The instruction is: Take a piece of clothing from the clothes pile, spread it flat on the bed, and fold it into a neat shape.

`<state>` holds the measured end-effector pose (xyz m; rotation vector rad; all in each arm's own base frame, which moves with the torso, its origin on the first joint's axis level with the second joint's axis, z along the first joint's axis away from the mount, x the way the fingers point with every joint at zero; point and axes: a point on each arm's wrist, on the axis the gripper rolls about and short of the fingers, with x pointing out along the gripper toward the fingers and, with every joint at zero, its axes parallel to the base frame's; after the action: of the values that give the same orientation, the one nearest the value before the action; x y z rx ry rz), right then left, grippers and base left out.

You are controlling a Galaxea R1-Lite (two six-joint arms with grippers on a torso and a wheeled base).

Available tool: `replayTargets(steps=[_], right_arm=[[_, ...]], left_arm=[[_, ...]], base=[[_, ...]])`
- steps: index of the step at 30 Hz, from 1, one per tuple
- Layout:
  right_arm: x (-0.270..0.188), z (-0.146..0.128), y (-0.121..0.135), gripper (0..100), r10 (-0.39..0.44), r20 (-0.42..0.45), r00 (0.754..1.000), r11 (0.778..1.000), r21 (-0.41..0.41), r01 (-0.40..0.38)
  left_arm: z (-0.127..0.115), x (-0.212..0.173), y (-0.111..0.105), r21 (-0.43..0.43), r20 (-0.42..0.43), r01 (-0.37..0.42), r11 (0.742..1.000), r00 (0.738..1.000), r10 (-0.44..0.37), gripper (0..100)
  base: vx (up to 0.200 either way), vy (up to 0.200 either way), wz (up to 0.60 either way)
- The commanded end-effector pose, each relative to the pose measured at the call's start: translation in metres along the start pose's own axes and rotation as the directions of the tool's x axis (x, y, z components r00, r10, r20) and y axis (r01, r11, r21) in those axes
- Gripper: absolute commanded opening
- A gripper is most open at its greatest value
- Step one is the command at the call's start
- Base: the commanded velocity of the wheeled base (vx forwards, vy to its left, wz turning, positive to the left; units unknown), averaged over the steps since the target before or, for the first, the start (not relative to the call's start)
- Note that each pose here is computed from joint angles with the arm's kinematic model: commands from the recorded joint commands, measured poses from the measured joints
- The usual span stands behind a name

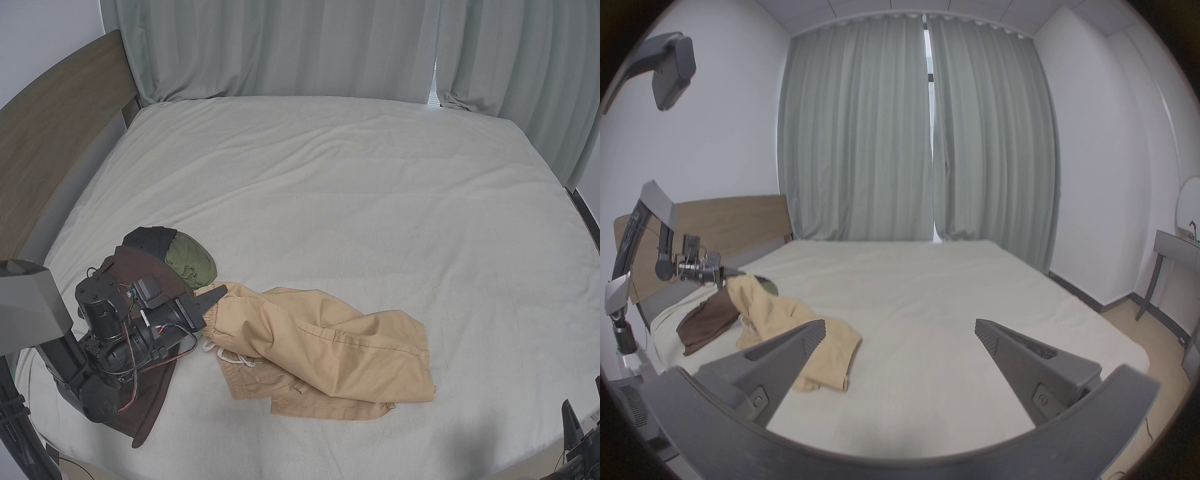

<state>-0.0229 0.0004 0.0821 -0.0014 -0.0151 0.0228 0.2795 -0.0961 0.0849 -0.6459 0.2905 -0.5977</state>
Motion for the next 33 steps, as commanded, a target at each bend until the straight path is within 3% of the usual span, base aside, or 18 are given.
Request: replayTargets(steps=[1, 3, 7, 8, 9, 10, 12, 13, 14, 17, 19, 27, 33], right_arm=[[-0.004, 0.020, 0.000, 100, -0.003, 0.182, 0.983, 1.000, -0.011, 0.005], [-0.002, 0.038, 0.000, 100, -0.001, 0.222, 0.975, 1.000, -0.014, 0.004], [0.019, 0.049, -0.001, 100, 0.107, 0.062, 0.992, 0.993, 0.039, -0.110], [0.019, 0.049, -0.001, 100, 0.107, 0.062, 0.992, 0.993, 0.039, -0.110], [0.025, 0.051, 0.000, 100, 0.157, 0.022, 0.987, 0.983, 0.088, -0.159], [0.034, 0.063, 0.002, 100, 0.219, -0.007, 0.976, 0.958, 0.190, -0.214], [0.036, 0.067, 0.002, 100, 0.237, -0.014, 0.971, 0.948, 0.220, -0.228], [0.046, 0.080, 0.006, 100, 0.311, -0.040, 0.950, 0.911, 0.297, -0.286], [0.052, 0.086, 0.008, 100, 0.338, -0.053, 0.939, 0.898, 0.318, -0.305], [0.066, 0.097, 0.012, 100, 0.365, -0.086, 0.927, 0.888, 0.332, -0.319], [0.084, 0.101, 0.018, 100, 0.408, -0.143, 0.902, 0.876, 0.341, -0.342], [0.142, 0.110, 0.035, 100, 0.509, -0.203, 0.837, 0.840, 0.331, -0.430], [0.173, 0.123, 0.046, 100, 0.597, -0.203, 0.776, 0.784, 0.354, -0.510]], left_arm=[[0.001, 0.000, -0.001, 0.001, 0.003, 0.001, 1.000, 1.000, -0.001, 0], [0.001, 0.000, -0.001, 0.002, 0.005, 0.003, 1.000, 1.000, -0.003, 0], [0.000, 0.000, -0.002, 0.002, 0.001, 0.006, 1.000, 1.000, -0.006, 0], [0.000, 0.000, -0.002, 0.002, 0.001, 0.006, 1.000, 1.000, -0.006, 0], [0.001, 0.000, -0.002, 0.002, 0.003, 0.005, 1.000, 1.000, -0.005, 0], [0.001, 0.000, -0.002, 0.003, 0.005, 0.006, 1.000, 1.000, -0.006, 0], [0.001, 0.000, -0.002, 0.003, 0.005, 0.006, 1.000, 1.000, -0.006, 0], [0.002, 0.000, -0.002, 0.004, 0.008, 0.007, 1.000, 1.000, -0.007, 0], [0.002, 0.000, -0.002, 0.004, 0.007, 0.008, 1.000, 1.000, -0.008, 0], [0.001, 0.000, -0.003, 0.005, 0.006, 0.011, 1.000, 1.000, -0.011, 0], [0.002, 0.000, -0.003, 0.005, 0.009, 0.012, 1.000, 1.000, -0.012, 0], [0.001, 0.000, -0.004, 0.006, 0.006, 0.011, 1.000, 1.000, -0.011, 0], [0.002, -0.001, -0.003, 0.006, 0.008, 0.009, 1.000, 1.000, -0.009, 0]], base=[[0.000, 0.000, 0.00], [0.000, 0.000, 0.00], [0.000, 0.000, 0.00], [0.000, 0.000, 0.00], [0.000, 0.000, 0.00], [0.000, 0.000, 0.00], [0.000, 0.000, 0.00], [0.000, 0.000, 0.00], [0.000, 0.000, 0.00], [0.000, 0.000, 0.00], [0.000, 0.000, 0.00], [0.000, 0.000, 0.00], [0.000, 0.000, 0.00]])
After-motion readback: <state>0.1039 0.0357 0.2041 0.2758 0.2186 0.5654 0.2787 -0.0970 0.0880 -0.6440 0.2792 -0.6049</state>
